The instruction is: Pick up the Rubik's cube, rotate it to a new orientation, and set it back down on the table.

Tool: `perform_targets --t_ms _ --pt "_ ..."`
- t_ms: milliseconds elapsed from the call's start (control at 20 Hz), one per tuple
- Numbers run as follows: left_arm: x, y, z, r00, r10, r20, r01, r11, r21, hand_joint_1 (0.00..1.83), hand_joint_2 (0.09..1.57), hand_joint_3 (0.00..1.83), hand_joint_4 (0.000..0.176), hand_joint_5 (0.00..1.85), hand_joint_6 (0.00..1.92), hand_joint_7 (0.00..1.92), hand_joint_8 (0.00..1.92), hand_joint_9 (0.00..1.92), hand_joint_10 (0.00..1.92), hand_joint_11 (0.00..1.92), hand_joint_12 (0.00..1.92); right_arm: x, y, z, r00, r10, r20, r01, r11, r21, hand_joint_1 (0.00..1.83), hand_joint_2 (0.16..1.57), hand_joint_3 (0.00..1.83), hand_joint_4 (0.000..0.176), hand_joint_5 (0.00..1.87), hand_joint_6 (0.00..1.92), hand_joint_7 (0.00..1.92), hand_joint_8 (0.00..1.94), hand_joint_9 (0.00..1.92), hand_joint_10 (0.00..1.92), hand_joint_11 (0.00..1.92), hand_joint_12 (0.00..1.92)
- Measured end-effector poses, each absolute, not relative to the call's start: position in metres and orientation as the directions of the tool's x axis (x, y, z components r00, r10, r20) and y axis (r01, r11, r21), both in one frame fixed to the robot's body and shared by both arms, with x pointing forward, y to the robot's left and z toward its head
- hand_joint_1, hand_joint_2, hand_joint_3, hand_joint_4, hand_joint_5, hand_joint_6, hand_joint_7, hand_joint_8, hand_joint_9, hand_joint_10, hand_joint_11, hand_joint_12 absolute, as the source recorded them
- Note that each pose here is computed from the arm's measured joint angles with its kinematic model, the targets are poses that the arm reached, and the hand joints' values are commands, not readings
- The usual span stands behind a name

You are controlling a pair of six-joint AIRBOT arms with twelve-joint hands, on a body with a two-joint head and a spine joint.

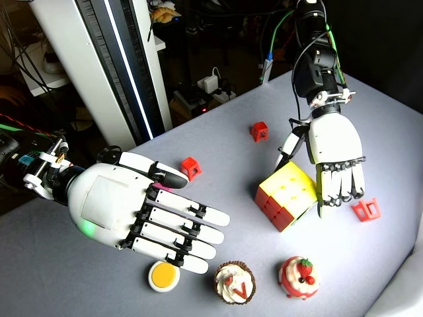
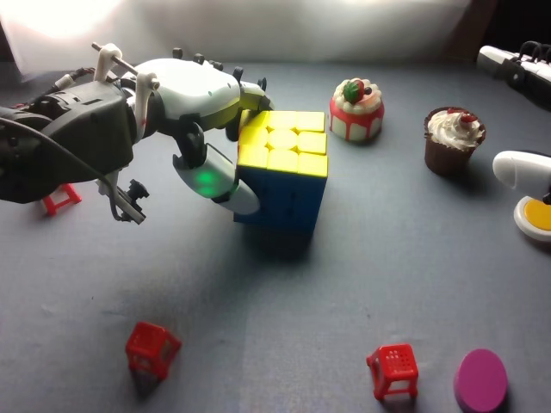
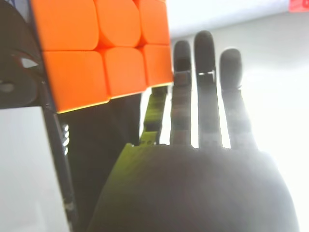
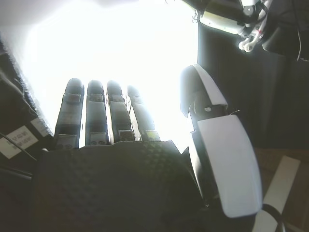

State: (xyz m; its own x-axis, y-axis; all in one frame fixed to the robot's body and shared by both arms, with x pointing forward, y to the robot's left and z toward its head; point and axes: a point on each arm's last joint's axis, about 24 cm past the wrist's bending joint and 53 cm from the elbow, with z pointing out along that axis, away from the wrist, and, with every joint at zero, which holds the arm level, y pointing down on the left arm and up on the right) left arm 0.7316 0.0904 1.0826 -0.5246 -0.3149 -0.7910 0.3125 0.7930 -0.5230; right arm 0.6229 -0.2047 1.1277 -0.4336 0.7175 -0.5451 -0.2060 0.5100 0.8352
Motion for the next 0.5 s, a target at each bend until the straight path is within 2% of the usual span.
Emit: perform_targets --t_ms 50,100,150,200,300,350,400,450,500 --pt "0.7313 0.0899 1.0828 -0.525 -0.315 -0.791 0.313 0.792 -0.524 0.93 1.04 0.01 0.0 0.62 0.91 0.51 1.17 0.36 1.5 0.22 1.92 0.6232 -0.2052 1.1278 -0.432 0.72 -0.543 -0.204 0.509 0.836 0.5 1.38 0.01 0.0 0.0 0.0 0.0 0.0 0.0 0.0 0.0 0.0" --pt "0.7312 0.0898 1.0828 -0.526 -0.319 -0.788 0.311 0.791 -0.528 0.93 1.04 0.01 0.0 0.62 0.91 0.51 1.17 0.36 1.5 0.22 1.92 0.6232 -0.2052 1.1278 -0.432 0.72 -0.543 -0.204 0.509 0.836 0.5 1.38 0.01 0.0 0.0 0.0 0.0 0.0 0.0 0.0 0.0 0.0" --pt "0.7308 0.0901 1.0832 -0.528 -0.323 -0.786 0.309 0.789 -0.532 0.97 1.04 0.0 0.0 0.58 1.13 0.52 1.45 0.45 1.73 0.44 1.92 0.6232 -0.2051 1.1278 -0.432 0.719 -0.544 -0.204 0.509 0.836 0.52 1.38 0.01 0.0 0.0 0.0 0.0 0.0 0.0 0.0 0.0 0.0" --pt "0.7292 0.09 1.0836 -0.528 -0.316 -0.788 0.315 0.789 -0.527 1.02 1.14 0.03 0.0 0.78 1.22 0.56 1.58 0.53 1.83 0.58 1.92 0.6232 -0.2051 1.1278 -0.432 0.719 -0.544 -0.204 0.509 0.836 0.55 1.38 0.0 0.0 0.0 0.0 0.0 0.0 0.0 0.0 0.0 0.0" --pt "0.7287 0.0905 1.0838 -0.528 -0.317 -0.788 0.314 0.789 -0.528 1.04 1.17 0.02 0.0 0.83 1.26 0.55 1.74 0.55 1.92 0.64 1.92 0.6235 -0.2057 1.1278 -0.431 0.722 -0.542 -0.202 0.508 0.837 0.54 1.38 0.0 0.0 0.0 0.0 0.0 0.0 0.0 0.0 0.0 0.0" --pt "0.7288 0.0913 1.0841 -0.528 -0.318 -0.787 0.313 0.789 -0.529 1.04 1.19 0.02 0.0 0.81 1.31 0.58 1.88 0.63 1.92 0.75 1.92 0.6235 -0.2057 1.1278 -0.431 0.721 -0.542 -0.202 0.508 0.837 0.54 1.38 0.0 0.0 0.0 0.0 0.0 0.0 0.0 0.0 0.0 0.0" --pt "0.7283 0.0911 1.0841 -0.528 -0.318 -0.788 0.314 0.788 -0.529 0.98 1.22 0.03 0.024 0.74 1.42 0.6 1.91 0.7 1.92 0.83 1.92 0.6235 -0.2057 1.1278 -0.431 0.721 -0.542 -0.202 0.508 0.837 0.54 1.38 0.0 0.0 0.0 0.0 0.0 0.0 0.0 0.0 0.0 0.0" --pt "0.7276 0.091 1.0849 -0.526 -0.318 -0.788 0.316 0.788 -0.529 1.01 1.15 0.0 0.0 0.54 1.82 0.62 1.92 0.74 1.92 0.89 1.92 0.6235 -0.2057 1.1278 -0.431 0.721 -0.542 -0.202 0.508 0.837 0.52 1.38 0.0 0.0 0.0 0.0 0.0 0.0 0.0 0.0 0.0 0.0" --pt "0.7271 0.0911 1.0858 -0.523 -0.317 -0.791 0.32 0.787 -0.527 0.99 1.26 0.04 0.0 0.61 1.64 0.61 1.92 0.75 1.92 0.89 1.92 0.6235 -0.2057 1.1279 -0.431 0.721 -0.542 -0.203 0.508 0.837 0.51 1.38 0.0 0.0 0.0 0.0 0.0 0.0 0.0 0.0 0.0 0.0"
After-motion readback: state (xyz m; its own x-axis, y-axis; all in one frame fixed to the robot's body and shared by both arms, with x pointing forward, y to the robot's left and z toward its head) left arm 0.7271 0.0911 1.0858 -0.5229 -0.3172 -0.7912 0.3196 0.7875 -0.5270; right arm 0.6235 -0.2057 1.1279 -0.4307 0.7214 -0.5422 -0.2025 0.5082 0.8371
